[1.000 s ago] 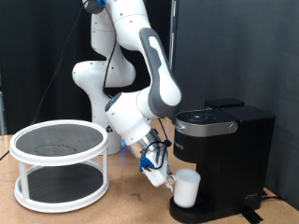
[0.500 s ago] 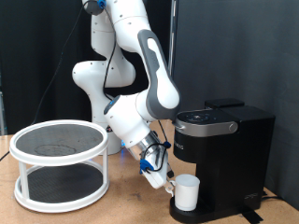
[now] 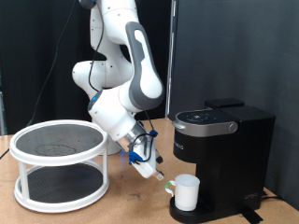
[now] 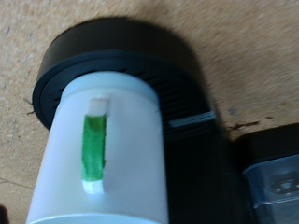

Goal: Make a cup of coffee with the keurig machine

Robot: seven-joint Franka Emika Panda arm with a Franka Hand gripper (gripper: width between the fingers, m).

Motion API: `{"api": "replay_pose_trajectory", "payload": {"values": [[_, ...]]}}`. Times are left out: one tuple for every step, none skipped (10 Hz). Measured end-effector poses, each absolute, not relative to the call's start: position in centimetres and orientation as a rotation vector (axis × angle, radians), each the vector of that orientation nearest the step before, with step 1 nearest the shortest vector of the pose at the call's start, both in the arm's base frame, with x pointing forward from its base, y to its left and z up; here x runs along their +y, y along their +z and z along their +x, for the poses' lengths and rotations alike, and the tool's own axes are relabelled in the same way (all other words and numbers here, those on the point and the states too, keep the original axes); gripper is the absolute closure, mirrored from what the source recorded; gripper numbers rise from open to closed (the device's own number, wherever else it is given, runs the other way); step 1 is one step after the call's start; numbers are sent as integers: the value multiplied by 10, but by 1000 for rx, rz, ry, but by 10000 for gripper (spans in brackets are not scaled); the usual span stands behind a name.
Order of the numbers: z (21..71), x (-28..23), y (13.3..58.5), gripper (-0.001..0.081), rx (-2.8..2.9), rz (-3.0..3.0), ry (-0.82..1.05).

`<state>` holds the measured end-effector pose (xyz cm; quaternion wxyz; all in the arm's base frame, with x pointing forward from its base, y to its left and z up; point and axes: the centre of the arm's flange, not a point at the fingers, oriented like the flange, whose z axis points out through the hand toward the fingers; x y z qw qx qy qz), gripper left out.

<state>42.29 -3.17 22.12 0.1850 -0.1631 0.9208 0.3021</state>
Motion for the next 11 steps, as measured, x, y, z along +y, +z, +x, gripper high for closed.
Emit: {"api": "replay_pose_trajectory", "payload": {"values": [[416,-39,227,72,2605,-457,848],[410,-45,234,72,2607,-442,851],[402,-50,241,72,2603,-428,861],[402,-50,240,72,2604,-432,861],[402,-46,242,72,2589,-451,890],[402,-41,252,72,2553,-476,954],[401,-38,265,72,2516,-508,1006],[399,-36,278,72,2483,-544,1039],[398,-36,291,72,2454,-570,1058],[399,-36,304,72,2417,-567,1050],[400,-35,320,72,2372,-543,1045]]}}
